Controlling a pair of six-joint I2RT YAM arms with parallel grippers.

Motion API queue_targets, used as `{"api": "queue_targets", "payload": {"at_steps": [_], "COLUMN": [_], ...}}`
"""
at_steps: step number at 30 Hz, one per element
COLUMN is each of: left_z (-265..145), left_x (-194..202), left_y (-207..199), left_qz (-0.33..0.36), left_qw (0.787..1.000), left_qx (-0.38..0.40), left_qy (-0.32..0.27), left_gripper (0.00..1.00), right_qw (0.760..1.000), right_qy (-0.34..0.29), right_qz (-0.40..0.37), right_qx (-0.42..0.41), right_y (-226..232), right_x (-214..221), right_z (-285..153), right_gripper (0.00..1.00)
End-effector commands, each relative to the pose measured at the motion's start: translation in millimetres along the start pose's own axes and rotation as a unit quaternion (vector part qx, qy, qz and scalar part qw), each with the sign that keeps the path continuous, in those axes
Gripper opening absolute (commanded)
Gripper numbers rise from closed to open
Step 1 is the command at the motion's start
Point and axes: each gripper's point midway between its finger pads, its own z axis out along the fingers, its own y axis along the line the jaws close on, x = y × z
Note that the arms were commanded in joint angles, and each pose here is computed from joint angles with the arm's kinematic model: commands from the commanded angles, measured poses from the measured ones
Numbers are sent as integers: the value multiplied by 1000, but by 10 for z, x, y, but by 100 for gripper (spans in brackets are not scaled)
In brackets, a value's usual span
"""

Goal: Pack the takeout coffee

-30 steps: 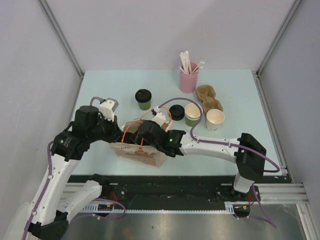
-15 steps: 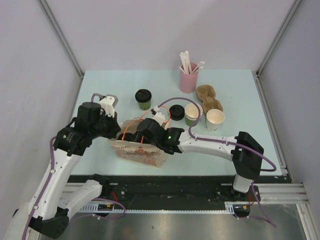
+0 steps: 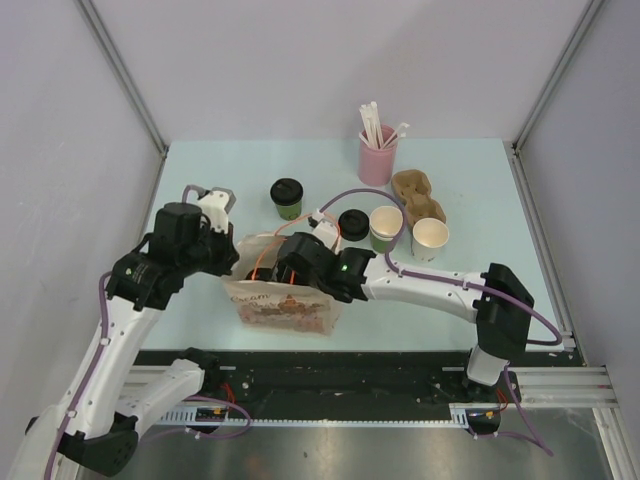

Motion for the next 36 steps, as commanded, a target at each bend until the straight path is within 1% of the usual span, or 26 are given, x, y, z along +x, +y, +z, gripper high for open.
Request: {"api": "queue_targets", "payload": {"at_steps": [1,3,4,7,10,12,15,22,28,36], "left_z": [-77,-65,-67,-71,-92,-99,-96,-105,-117,-146], "left_x": [-192,-190,-203,-234,-261,-272,-277,-296,-299,-328], "left_y": [35,43,49,62,71,81,102,103,106,90], "left_qz": [19,21,23,28,30,34,40,45,47,47], "left_qw": [999,999,999,999,999,999,998,998,998,998], "left_qx": [-9,-11,-13,-16,-19,-21,-26,-26,-27,-23], "left_qy": [-28,-25,-26,-30,-34,-35,-36,-38,-40,-47], "left_gripper": [0,0,0,0,0,1,1,0,1,0], "right_qw": [999,999,998,997,996,994,989,980,970,962], "right_qy": [-16,-22,-21,-20,-27,-36,-52,-85,-109,-133], "right_qz": [-31,-40,-54,-62,-69,-86,-114,-149,-199,-211], "right_qx": [-10,-22,-21,-28,-40,-56,-76,-98,-89,-111], "right_y": [188,321,329,408,465,536,635,764,790,879], "right_x": [-168,-207,-184,-179,-210,-236,-261,-325,-354,-463], "right_z": [-260,-332,-353,-420,-488,-579,-678,-979,-1195,-1450], "right_gripper": [67,70,73,83,89,99,100,100,100,100]}}
